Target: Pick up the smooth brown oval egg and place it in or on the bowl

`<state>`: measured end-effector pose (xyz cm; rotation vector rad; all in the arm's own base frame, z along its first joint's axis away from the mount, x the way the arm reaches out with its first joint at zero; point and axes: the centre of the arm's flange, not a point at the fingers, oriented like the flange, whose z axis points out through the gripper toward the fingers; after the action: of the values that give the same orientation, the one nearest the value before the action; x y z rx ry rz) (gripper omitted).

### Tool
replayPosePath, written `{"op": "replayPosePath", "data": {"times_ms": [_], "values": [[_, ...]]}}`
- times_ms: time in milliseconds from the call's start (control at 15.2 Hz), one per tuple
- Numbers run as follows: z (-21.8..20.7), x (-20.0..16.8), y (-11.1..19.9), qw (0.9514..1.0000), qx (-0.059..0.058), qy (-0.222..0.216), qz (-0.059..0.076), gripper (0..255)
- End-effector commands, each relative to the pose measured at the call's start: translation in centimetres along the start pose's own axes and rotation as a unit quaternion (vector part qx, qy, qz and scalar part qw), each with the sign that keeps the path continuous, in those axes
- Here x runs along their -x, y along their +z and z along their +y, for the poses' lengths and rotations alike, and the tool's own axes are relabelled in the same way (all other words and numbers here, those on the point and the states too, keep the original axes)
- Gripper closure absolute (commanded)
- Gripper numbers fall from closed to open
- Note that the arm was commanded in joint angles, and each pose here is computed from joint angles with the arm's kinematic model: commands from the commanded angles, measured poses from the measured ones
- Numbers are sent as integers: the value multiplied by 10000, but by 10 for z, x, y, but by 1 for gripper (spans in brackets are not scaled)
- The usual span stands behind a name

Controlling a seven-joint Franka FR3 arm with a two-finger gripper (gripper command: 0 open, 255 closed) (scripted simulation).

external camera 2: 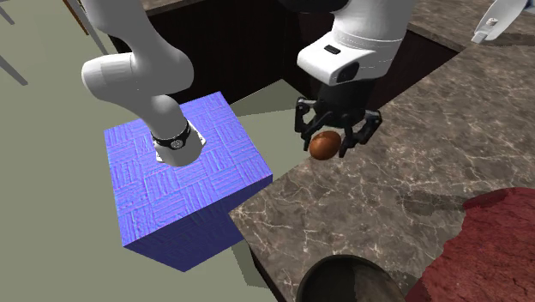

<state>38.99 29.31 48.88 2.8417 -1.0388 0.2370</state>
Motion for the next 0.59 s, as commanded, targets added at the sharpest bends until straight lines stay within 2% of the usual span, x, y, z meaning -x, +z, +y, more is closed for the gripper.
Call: {"op": "replayPosePath", "data": {"times_ms": [0,528], "values": [[-6,-19,2,10000,3,2,0,255],[-38,-118,20,10000,3,2,0,255]]}}
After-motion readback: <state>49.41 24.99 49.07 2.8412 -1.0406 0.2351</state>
